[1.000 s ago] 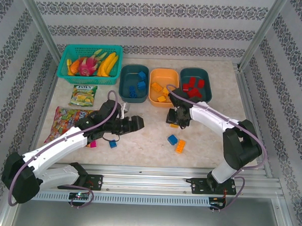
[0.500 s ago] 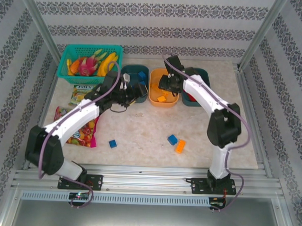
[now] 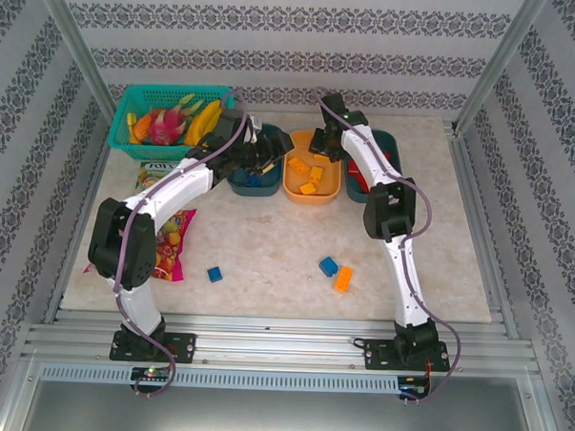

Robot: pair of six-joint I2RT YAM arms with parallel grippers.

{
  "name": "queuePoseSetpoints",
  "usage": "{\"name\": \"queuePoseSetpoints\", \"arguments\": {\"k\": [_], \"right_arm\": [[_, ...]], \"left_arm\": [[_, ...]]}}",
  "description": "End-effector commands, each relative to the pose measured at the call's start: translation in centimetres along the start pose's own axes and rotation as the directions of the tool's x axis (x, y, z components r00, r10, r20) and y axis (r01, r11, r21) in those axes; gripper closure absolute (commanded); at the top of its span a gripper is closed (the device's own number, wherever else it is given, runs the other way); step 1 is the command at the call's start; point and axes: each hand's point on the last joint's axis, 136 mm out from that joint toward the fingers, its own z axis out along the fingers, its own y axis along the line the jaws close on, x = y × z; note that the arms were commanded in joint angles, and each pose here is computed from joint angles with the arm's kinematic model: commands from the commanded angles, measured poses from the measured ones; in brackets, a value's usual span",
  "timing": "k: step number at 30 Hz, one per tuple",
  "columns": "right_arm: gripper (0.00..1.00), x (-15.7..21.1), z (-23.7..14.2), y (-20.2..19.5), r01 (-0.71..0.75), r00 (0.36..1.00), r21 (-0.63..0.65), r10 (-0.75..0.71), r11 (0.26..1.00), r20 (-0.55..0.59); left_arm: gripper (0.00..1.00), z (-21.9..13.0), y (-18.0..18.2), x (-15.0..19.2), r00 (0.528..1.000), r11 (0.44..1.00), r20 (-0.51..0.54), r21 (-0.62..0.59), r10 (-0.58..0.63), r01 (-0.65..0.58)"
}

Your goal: Sort the legos into containers by color

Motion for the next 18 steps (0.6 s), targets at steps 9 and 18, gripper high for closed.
{"name": "queuePoseSetpoints", "arguments": {"k": [9,18], "right_arm": [[0.37,0.4,-2.5,2.2,0.002,1.0,-0.053,-0.003,0.999,-0.015],[0.34,-1.6,-13.7,7.8,0.11,0.98,-0.231,-0.068,0.967,0.186]], "left_arm": [[0.21,-1.3,-1.4,-1.1,0.999,0.999,0.034,0.027,0.029,-0.03],[0.23,-6.5,1.7,1.8,1.0,0.984,0.022,-0.179,0.016,-0.011]]}}
